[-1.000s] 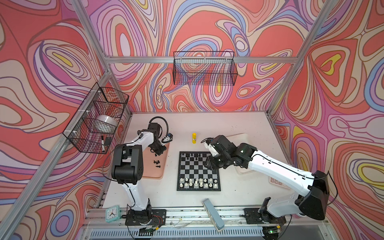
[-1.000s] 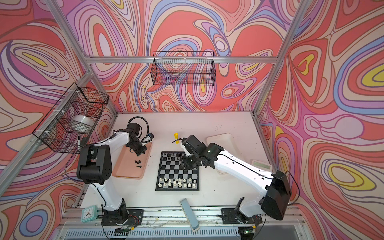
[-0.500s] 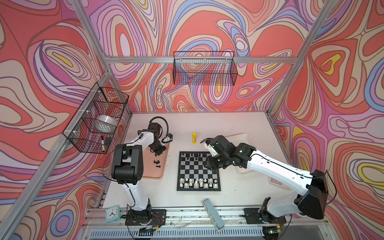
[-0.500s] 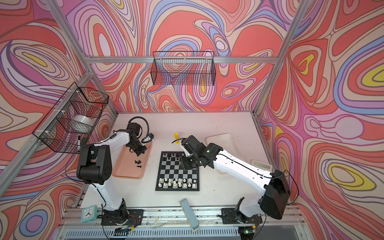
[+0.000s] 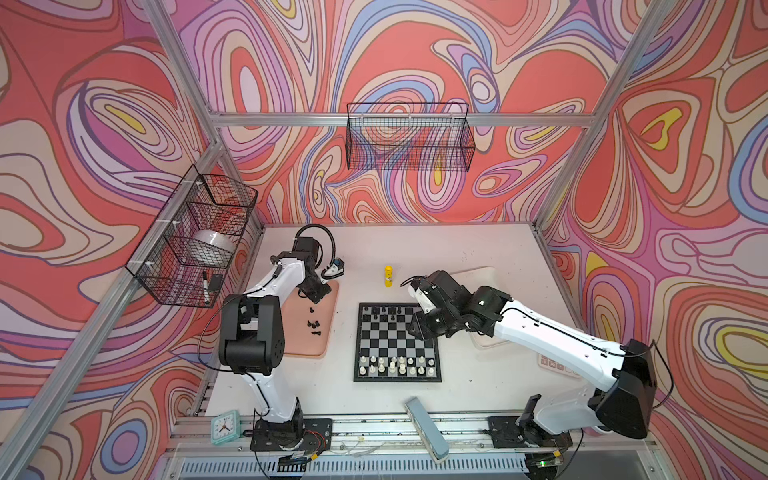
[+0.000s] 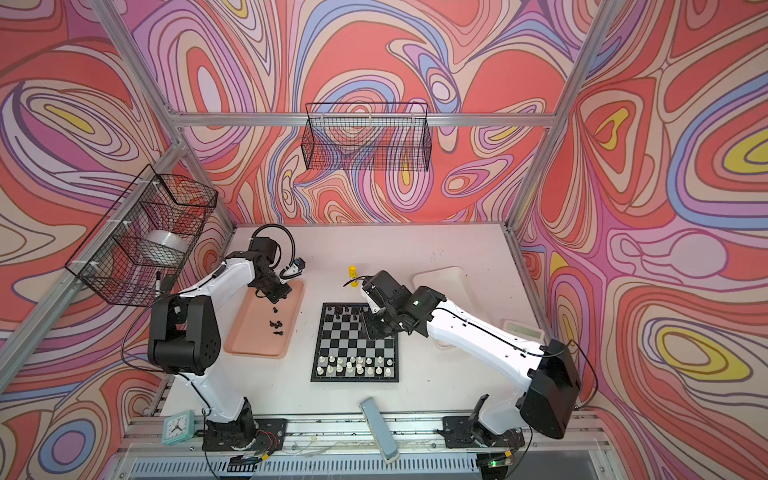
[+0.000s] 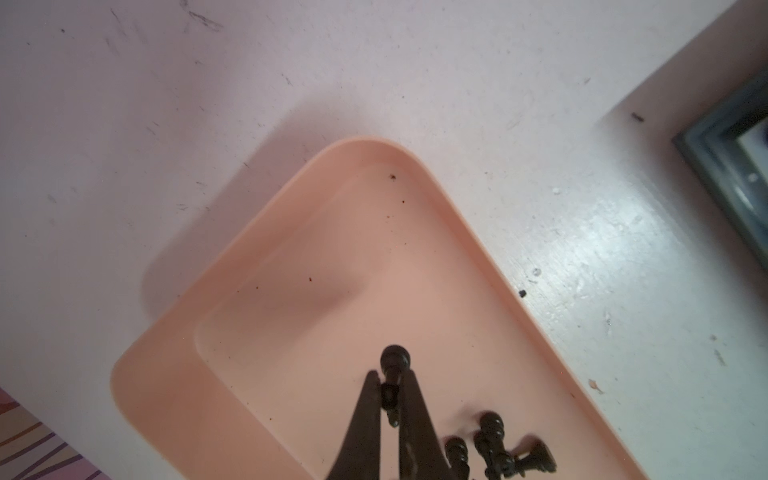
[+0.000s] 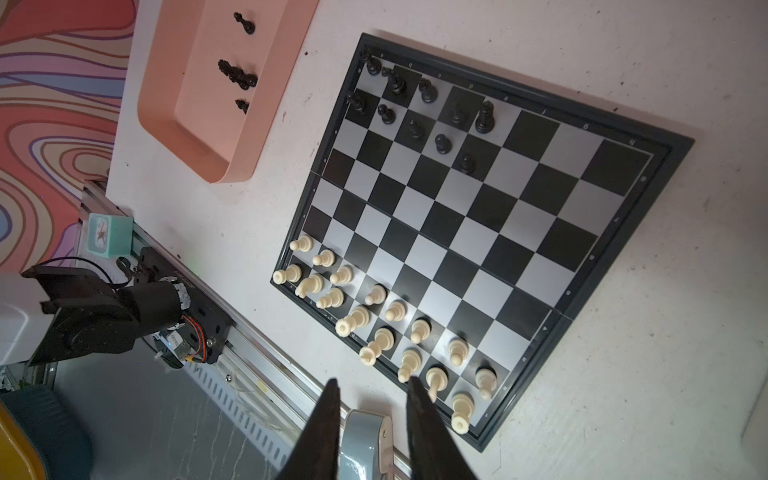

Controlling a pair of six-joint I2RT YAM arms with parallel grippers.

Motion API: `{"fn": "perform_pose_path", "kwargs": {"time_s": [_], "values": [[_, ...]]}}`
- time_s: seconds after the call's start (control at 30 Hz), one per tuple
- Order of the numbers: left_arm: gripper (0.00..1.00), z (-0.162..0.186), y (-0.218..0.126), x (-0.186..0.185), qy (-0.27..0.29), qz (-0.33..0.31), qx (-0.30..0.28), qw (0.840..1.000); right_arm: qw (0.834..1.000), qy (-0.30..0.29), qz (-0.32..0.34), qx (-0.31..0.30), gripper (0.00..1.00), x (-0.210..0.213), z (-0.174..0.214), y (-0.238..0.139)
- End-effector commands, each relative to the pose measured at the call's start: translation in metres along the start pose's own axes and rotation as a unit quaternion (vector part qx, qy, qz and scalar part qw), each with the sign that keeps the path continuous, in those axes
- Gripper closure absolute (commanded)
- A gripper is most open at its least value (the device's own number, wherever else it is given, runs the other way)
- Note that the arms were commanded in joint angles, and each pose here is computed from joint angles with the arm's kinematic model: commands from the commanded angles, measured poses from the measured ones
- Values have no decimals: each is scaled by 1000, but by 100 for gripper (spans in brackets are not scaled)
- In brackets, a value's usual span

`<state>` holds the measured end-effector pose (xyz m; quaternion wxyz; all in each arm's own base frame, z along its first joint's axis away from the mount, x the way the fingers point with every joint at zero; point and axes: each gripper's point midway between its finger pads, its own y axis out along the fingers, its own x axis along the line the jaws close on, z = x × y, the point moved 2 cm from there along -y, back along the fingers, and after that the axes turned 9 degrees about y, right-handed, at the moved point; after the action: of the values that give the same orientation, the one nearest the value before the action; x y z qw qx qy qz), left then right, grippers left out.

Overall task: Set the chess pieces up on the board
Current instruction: 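Close the left gripper on a black pawn and lift it, then carry the black pawn with the left gripper over the board's far row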

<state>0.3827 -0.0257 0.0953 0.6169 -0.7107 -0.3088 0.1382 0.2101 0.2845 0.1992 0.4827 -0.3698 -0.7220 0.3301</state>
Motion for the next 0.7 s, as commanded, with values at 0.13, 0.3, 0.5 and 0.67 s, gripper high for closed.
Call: {"fn": "perform_pose_path", "kwargs": {"time_s": [0.13,0.3,0.5,0.67], "values": [[90,-10,-38,-7,17,-10,-13,1000,1000,-2,15,-1,72,-8,0,8],[90,-29,-56,-18,37,-14,-26,999,1000,0,18,-2,72,-10,1,8],[90,-62,-75,-45,78,-11,-41,996,998,18,50,-14,72,-26,2,1],[89,-96,-93,-73,117,-7,-60,991,994,65,83,-37,72,-57,0,-15]]}}
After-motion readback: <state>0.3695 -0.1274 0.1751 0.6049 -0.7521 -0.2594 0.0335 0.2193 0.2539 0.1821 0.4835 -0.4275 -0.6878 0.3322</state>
